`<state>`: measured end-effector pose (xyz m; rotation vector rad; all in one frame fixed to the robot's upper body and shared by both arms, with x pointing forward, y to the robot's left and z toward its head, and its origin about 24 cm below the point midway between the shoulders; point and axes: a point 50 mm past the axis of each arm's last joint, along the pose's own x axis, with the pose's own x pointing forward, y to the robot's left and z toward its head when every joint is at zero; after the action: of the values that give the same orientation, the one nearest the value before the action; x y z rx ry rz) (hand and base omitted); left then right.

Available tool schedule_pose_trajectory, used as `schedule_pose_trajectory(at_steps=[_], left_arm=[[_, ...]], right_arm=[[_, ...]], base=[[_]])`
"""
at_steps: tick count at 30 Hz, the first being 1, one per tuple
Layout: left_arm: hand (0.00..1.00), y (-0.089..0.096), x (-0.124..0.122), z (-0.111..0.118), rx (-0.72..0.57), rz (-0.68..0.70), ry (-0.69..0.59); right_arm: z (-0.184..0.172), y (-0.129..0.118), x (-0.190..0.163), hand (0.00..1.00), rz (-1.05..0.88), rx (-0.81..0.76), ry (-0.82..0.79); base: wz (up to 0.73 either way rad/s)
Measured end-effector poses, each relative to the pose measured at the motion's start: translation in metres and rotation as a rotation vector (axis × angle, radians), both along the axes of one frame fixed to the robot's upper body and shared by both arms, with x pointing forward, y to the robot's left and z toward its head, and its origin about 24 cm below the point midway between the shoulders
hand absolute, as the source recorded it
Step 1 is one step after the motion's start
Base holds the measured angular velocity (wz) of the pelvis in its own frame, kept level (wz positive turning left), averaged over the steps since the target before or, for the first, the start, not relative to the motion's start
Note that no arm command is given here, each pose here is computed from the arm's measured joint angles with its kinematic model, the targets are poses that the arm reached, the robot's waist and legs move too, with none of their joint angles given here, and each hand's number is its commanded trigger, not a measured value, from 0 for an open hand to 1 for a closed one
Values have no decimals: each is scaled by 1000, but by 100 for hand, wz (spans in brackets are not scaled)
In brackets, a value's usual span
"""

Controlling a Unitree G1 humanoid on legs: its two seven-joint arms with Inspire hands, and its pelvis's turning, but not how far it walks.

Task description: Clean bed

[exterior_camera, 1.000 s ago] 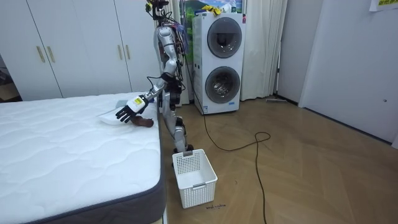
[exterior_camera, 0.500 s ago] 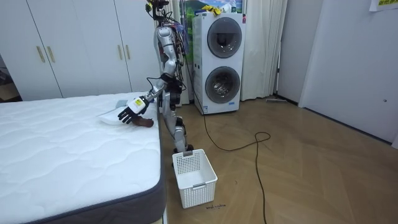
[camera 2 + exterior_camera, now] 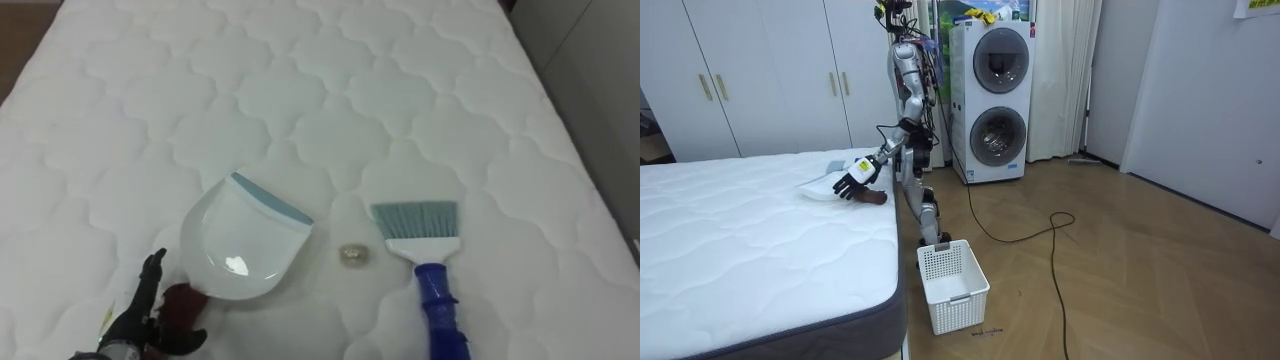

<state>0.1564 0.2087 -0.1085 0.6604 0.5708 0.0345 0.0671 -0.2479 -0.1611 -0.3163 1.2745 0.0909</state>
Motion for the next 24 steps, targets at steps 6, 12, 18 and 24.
schedule_pose_trajectory(at_steps=[6, 12, 18, 24], left_arm=[[0, -1, 0, 0, -6, -8, 6], [0, 0, -1, -1, -5, -6, 12], [0, 3, -11, -11, 3, -4, 80], [0, 6, -18, -17, 16, 7, 138]], right_arm=[[0, 1, 0, 0, -2, -5, -4], [0, 1, 0, 0, -2, -5, -4], [0, 0, -1, 0, -31, 2, -4], [0, 0, -1, 0, -70, 9, -11]], base=[[0], [0], [0], [3]])
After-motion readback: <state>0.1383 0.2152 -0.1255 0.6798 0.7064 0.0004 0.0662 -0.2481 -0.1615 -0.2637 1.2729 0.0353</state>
